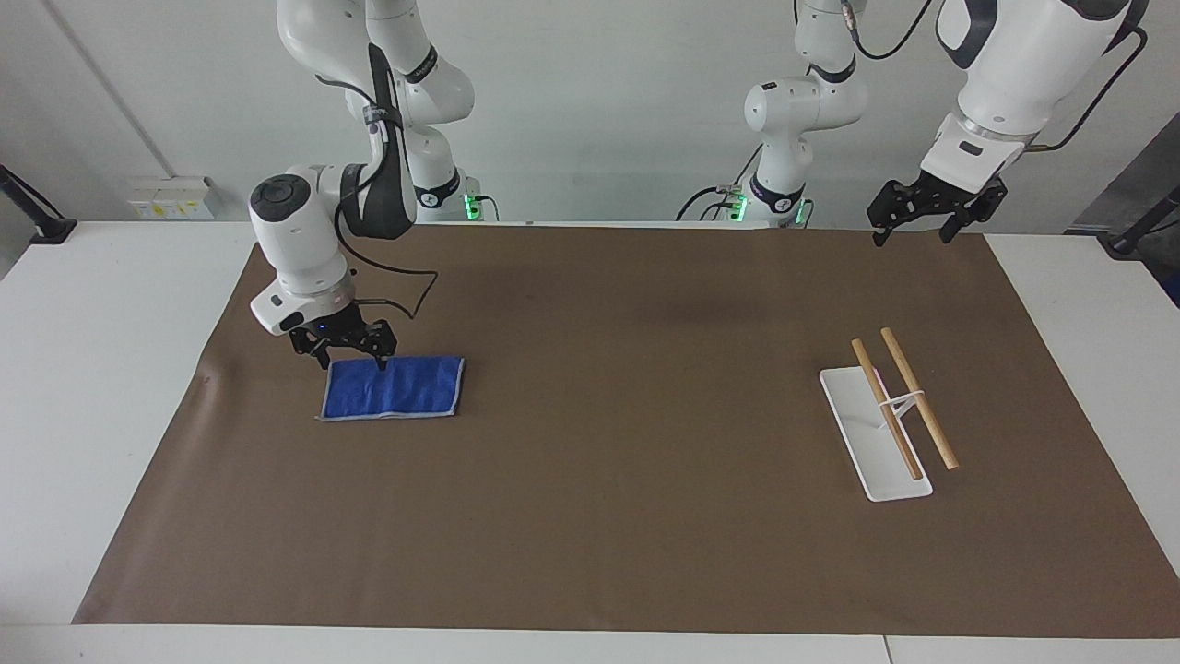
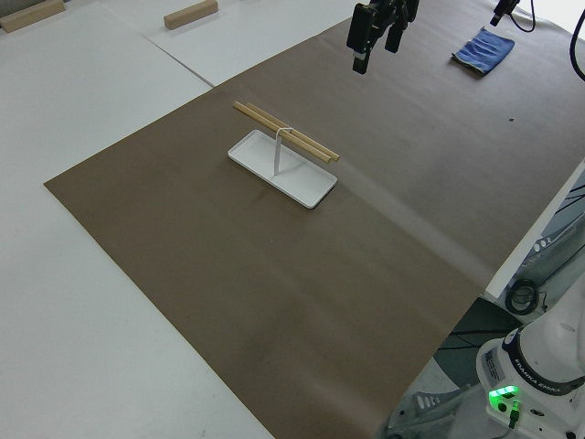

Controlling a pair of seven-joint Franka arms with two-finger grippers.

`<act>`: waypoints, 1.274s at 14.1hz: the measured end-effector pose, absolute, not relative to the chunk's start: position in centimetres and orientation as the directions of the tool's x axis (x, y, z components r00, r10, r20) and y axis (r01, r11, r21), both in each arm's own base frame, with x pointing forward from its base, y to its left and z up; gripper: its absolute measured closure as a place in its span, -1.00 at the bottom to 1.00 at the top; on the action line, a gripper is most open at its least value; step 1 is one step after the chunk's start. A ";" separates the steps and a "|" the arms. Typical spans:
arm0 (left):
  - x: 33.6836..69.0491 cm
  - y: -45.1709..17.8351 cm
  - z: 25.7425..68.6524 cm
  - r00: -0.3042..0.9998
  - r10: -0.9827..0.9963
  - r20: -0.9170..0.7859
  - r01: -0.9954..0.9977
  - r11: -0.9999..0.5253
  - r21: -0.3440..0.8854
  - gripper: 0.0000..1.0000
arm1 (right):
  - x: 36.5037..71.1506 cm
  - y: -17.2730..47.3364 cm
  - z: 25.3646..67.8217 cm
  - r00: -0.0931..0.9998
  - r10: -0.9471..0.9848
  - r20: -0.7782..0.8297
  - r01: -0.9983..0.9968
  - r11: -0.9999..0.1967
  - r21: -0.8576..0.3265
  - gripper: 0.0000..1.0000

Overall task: Right arm passes towel to left arm to hang
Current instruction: 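Reach the right gripper down to the blue towel's edge, then grasp the blue towel edge with the right gripper and lift it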

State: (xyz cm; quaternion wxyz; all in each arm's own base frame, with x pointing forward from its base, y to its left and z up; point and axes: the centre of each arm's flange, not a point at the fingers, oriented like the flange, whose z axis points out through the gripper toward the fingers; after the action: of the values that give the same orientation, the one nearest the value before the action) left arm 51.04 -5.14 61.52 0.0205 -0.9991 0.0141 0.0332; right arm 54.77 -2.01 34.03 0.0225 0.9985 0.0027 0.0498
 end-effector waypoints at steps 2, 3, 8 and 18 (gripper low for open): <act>50.9 -5.1 61.3 0.997 -0.026 -0.072 -0.029 -0.999 -0.041 -1.00 | 54.3 -2.0 31.8 0.994 0.012 0.106 0.007 -0.999 0.047 -1.00; 50.8 -5.1 61.2 0.997 -0.026 -0.075 -0.029 -0.999 -0.042 -1.00 | 54.0 -2.0 31.0 0.995 0.012 0.102 0.007 -0.999 0.047 -1.00; 50.5 -5.1 61.0 0.996 -0.025 -0.080 -0.029 -0.999 -0.044 -1.00 | 52.9 -2.0 28.9 0.997 -0.006 0.077 -0.007 -1.000 0.015 -1.00; 50.5 -4.3 61.1 0.997 -0.009 -0.077 -0.012 -0.999 -0.042 -1.00 | 52.6 -2.2 28.0 0.997 -0.013 0.077 -0.013 -1.000 0.005 -0.54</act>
State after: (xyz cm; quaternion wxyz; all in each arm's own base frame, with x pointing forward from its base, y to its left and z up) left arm 50.49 -4.28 61.12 0.0215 -0.9990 0.0053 0.0382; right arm 52.63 -2.22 28.03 0.0027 0.9992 -0.0064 0.0386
